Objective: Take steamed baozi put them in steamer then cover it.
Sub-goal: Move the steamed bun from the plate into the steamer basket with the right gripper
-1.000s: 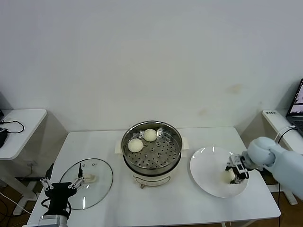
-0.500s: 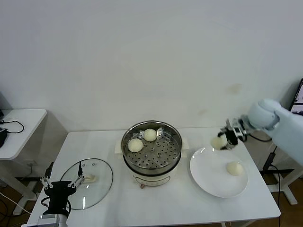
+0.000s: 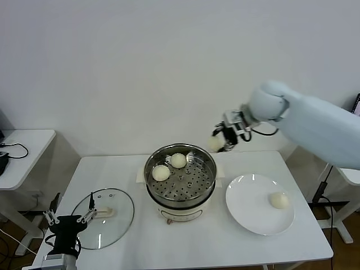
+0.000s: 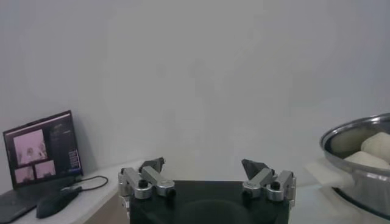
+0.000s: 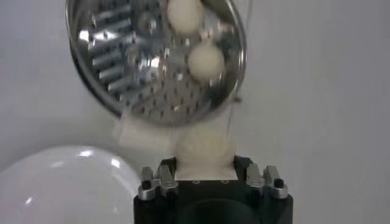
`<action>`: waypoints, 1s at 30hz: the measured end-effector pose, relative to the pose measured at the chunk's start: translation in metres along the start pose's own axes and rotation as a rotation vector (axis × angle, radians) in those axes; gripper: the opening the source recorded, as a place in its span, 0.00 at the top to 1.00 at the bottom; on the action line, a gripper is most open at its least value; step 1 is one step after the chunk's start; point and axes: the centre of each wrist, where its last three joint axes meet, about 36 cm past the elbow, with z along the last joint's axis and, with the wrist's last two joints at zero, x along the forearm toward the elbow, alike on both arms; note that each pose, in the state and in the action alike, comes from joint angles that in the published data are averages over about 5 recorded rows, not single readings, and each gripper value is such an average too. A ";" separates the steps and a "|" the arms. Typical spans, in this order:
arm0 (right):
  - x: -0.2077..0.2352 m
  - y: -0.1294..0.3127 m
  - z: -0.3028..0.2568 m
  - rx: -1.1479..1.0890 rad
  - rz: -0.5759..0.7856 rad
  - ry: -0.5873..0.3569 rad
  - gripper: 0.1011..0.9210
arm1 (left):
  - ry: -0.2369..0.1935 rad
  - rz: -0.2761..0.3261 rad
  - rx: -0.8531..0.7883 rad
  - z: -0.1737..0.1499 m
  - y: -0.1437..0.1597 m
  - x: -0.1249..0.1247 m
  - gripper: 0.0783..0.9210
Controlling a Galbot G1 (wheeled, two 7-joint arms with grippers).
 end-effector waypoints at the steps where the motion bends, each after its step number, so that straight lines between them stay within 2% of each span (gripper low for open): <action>1: -0.005 -0.001 -0.007 0.020 -0.009 -0.008 0.40 | 0.000 -0.002 0.000 0.000 0.001 0.000 0.12; 16: -0.087 0.014 -0.076 0.395 -0.140 -0.086 0.40 | 0.006 -0.026 0.009 0.002 0.004 -0.001 0.12; 30: -0.117 0.021 -0.099 0.695 -0.191 -0.106 0.38 | 0.003 -0.034 0.015 0.002 0.004 -0.002 0.12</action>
